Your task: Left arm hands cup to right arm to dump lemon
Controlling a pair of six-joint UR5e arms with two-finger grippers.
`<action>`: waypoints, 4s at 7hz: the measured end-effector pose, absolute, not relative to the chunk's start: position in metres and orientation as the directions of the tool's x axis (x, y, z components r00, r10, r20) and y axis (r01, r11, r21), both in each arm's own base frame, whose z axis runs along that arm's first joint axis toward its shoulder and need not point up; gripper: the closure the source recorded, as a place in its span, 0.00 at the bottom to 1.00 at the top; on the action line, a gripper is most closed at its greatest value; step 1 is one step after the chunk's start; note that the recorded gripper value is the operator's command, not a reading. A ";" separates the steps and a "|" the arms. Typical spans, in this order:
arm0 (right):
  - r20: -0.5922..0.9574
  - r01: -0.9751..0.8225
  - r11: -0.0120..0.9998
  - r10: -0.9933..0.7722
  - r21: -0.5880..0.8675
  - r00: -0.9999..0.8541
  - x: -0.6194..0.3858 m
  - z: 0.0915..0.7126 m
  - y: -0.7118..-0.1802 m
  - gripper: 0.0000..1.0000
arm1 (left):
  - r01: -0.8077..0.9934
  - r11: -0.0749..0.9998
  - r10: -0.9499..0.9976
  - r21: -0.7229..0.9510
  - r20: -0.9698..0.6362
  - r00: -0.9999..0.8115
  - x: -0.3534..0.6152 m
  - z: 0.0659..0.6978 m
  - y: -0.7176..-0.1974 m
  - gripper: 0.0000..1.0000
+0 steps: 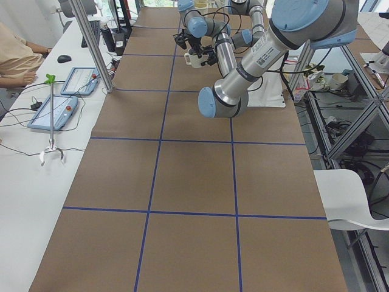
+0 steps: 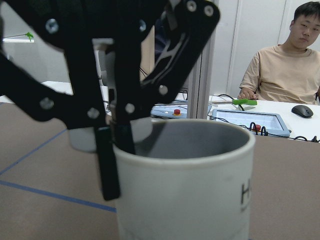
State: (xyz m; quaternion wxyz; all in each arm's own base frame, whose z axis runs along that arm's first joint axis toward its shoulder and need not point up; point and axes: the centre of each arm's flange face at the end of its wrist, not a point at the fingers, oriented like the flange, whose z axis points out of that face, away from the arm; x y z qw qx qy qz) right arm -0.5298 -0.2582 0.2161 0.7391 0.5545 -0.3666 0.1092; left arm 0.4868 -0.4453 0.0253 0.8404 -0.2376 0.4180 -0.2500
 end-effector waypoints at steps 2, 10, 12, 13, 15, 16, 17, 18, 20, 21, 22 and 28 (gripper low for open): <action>0.663 -0.568 0.361 -0.245 0.739 0.707 -0.530 0.216 -0.258 0.01 | 0.220 0.762 -0.618 -0.610 -0.582 0.528 0.488 0.026 -0.444 1.00; 0.664 -0.570 0.360 -0.244 0.738 0.706 -0.529 0.216 -0.259 0.19 | 0.212 0.758 -0.619 -0.617 -0.578 0.531 0.493 0.024 -0.434 1.00; 0.664 -0.570 0.359 -0.243 0.739 0.707 -0.529 0.216 -0.260 0.63 | 0.207 0.761 -0.616 -0.614 -0.586 0.527 0.489 0.023 -0.431 1.00; 0.663 -0.569 0.359 -0.244 0.740 0.708 -0.529 0.216 -0.260 0.76 | 0.203 0.764 -0.613 -0.613 -0.590 0.525 0.488 0.022 -0.429 0.77; 0.657 -0.563 0.358 -0.245 0.745 0.713 -0.529 0.218 -0.260 0.77 | 0.194 0.768 -0.607 -0.611 -0.595 0.527 0.490 0.020 -0.424 0.00; 0.658 -0.564 0.358 -0.245 0.744 0.712 -0.529 0.217 -0.260 0.78 | 0.192 0.769 -0.605 -0.609 -0.597 0.527 0.490 0.019 -0.423 0.00; 0.658 -0.564 0.358 -0.245 0.744 0.712 -0.529 0.217 -0.260 0.78 | 0.190 0.772 -0.603 -0.606 -0.604 0.521 0.488 0.015 -0.423 0.00; 0.656 -0.563 0.358 -0.246 0.745 0.713 -0.529 0.217 -0.260 0.78 | 0.190 0.776 -0.602 -0.601 -0.618 0.506 0.478 0.009 -0.424 0.00; 0.652 -0.559 0.356 -0.243 0.749 0.718 -0.527 0.219 -0.263 0.87 | 0.199 0.791 -0.600 -0.579 -0.671 0.436 0.426 -0.010 -0.429 0.00; 0.653 -0.563 0.353 -0.235 0.747 0.719 -0.522 0.225 -0.268 0.88 | 0.209 0.796 -0.600 -0.569 -0.690 0.405 0.400 -0.015 -0.430 0.00; 0.655 -0.567 0.350 -0.227 0.746 0.721 -0.510 0.246 -0.274 0.88 | 0.218 0.797 -0.601 -0.564 -0.699 0.388 0.385 -0.013 -0.430 0.00; 0.672 -0.575 0.400 -0.158 0.714 0.724 -0.266 0.493 -0.337 0.98 | 0.237 0.787 -0.614 -0.569 -0.687 0.388 0.378 0.000 -0.433 0.00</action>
